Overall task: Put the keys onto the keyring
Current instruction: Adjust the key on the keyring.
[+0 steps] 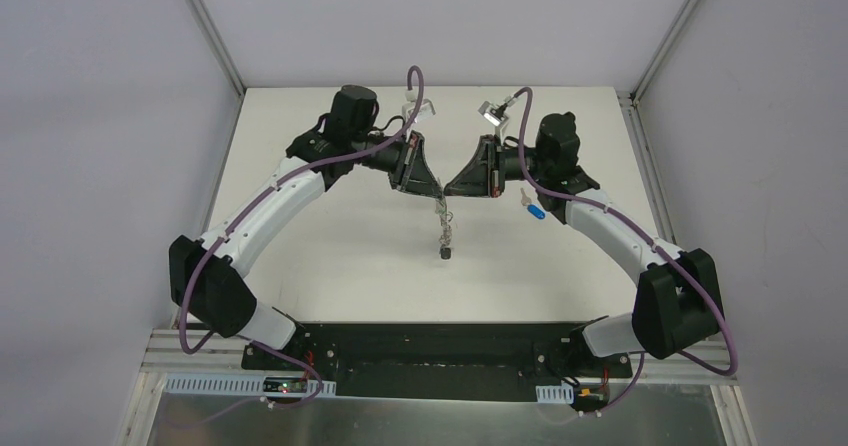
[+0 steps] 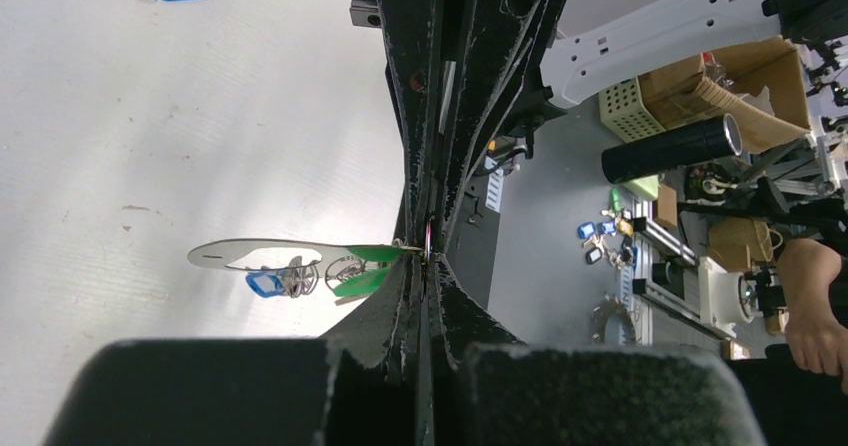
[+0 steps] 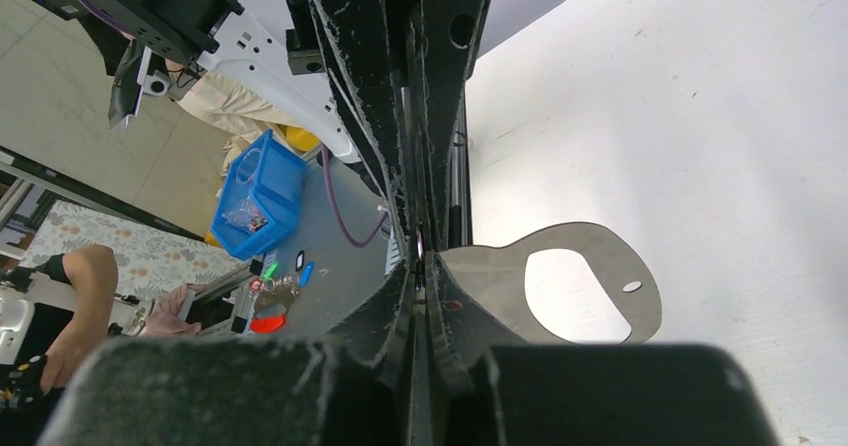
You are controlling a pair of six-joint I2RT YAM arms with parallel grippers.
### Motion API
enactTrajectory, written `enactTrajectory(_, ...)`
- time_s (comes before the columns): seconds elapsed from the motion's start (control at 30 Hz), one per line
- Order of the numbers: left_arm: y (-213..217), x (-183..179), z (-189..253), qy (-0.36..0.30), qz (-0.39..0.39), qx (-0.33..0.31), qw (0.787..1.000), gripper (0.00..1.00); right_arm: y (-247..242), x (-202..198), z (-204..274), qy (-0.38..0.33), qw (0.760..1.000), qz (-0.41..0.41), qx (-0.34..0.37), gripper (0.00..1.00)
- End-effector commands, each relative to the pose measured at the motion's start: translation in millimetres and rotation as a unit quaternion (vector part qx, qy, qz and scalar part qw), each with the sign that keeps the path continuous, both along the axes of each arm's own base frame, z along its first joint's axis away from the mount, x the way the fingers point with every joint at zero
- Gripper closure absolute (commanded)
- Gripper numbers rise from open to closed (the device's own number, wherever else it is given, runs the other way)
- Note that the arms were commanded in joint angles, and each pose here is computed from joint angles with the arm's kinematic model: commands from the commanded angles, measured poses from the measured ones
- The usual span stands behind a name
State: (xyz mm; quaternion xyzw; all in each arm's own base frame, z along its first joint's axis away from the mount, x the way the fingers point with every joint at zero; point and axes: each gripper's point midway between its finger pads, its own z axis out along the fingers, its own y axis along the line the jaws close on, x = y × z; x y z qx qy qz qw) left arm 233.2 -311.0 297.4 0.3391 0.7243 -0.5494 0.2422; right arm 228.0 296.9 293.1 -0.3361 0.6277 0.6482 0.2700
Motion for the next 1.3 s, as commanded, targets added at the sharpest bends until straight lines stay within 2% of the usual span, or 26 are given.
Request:
enactTrajectory(0.0, 1, -2, 12, -0.018, -0.021, 0.003, 1.0, 1.0, -5, -5, 23, -0.063, 0.998, -0.003, 0.019, 0.85)
enactTrajectory(0.07, 8, -7, 9, -0.034, -0.029, 0.027, 0.999, 1.0, -10, -6, 21, -0.076, 0.997, -0.003, 0.011, 0.72)
enactTrajectory(0.1, 14, -14, 7, -0.038, -0.038, 0.047, 0.997, 1.0, -12, -8, 20, -0.056, 0.998, -0.004, -0.002, 0.72)
enactTrajectory(0.13, 18, -16, 5, -0.054, -0.045, 0.062, 0.996, 1.0, -14, -6, 18, -0.097, 0.995, -0.003, -0.008, 0.63)
enactTrajectory(0.27, 32, -24, 0, -0.099, -0.081, 0.132, 0.983, 1.0, -21, -12, 19, -0.15, 0.988, 0.001, -0.039, 0.53)
enactTrajectory(0.37, 36, -28, 0, -0.118, -0.11, 0.183, 0.97, 1.0, -23, -16, 25, -0.163, 0.986, 0.005, -0.036, 0.53)
enactTrajectory(0.47, 33, -24, 5, -0.119, -0.112, 0.197, 0.967, 1.0, -21, -17, 26, -0.162, 0.986, 0.007, -0.03, 0.55)
enactTrajectory(0.67, 16, -31, 12, -0.12, -0.122, 0.183, 0.968, 1.0, -16, -20, 30, -0.155, 0.988, 0.011, -0.019, 0.6)
enactTrajectory(1.0, -6, -36, 23, -0.072, -0.118, 0.132, 0.982, 1.0, -8, -27, 19, -0.118, 0.993, 0.02, 0.006, 0.61)
enactTrajectory(1.27, -7, -34, 16, -0.063, -0.118, 0.135, 0.982, 1.0, -7, -26, 24, -0.107, 0.994, 0.022, 0.014, 0.64)
